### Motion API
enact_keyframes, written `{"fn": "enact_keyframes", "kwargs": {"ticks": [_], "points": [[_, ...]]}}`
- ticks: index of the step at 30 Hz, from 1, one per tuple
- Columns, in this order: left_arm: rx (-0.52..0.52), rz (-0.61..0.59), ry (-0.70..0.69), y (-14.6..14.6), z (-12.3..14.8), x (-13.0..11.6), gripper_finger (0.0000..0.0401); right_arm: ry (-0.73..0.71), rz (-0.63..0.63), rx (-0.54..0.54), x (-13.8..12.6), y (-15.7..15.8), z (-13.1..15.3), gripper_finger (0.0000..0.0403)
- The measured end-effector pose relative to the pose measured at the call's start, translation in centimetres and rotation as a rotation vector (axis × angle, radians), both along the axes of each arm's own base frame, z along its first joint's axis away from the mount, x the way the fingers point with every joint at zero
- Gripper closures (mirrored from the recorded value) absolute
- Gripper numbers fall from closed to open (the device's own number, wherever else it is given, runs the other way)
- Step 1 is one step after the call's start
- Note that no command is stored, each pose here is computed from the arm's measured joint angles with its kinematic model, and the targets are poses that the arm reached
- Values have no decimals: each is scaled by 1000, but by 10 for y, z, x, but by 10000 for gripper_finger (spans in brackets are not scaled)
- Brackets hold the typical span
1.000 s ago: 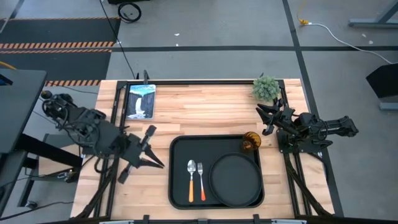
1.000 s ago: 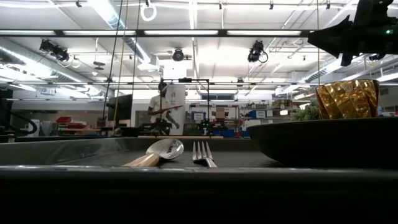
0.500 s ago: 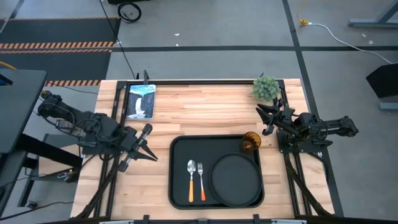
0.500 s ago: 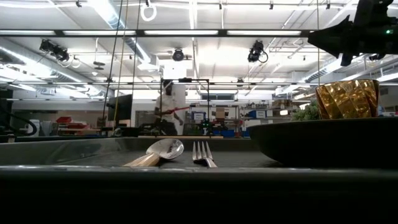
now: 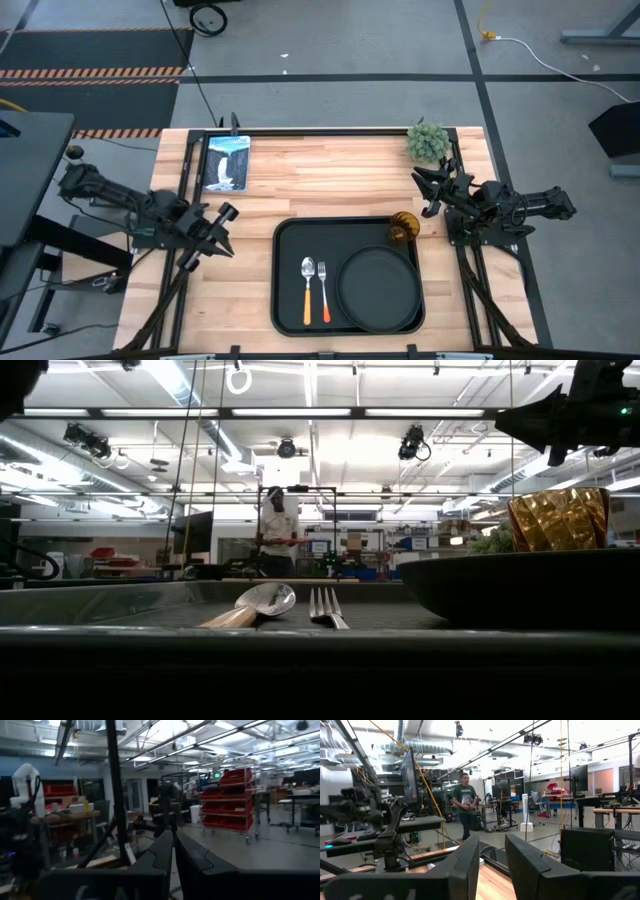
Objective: Pick and place plate/cup/fork/spoon on tray
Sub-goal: Return to Home Position
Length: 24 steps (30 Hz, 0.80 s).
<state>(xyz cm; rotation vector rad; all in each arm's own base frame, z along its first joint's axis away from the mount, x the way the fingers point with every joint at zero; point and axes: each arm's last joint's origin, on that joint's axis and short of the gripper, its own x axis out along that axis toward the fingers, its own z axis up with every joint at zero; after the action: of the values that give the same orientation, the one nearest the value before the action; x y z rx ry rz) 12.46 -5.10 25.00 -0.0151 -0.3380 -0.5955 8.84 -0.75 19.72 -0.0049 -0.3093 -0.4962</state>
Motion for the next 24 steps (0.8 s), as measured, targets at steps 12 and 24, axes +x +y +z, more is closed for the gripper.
{"fn": "enact_keyframes", "kwargs": {"ticks": [12, 24], "points": [[-26, 70, 48, 15, -41, -14, 369, 0, 0, 0, 0, 0, 0, 302], [8, 75, 235, 18, -58, -23, 369, 0, 0, 0, 0, 0, 0, 302]]}}
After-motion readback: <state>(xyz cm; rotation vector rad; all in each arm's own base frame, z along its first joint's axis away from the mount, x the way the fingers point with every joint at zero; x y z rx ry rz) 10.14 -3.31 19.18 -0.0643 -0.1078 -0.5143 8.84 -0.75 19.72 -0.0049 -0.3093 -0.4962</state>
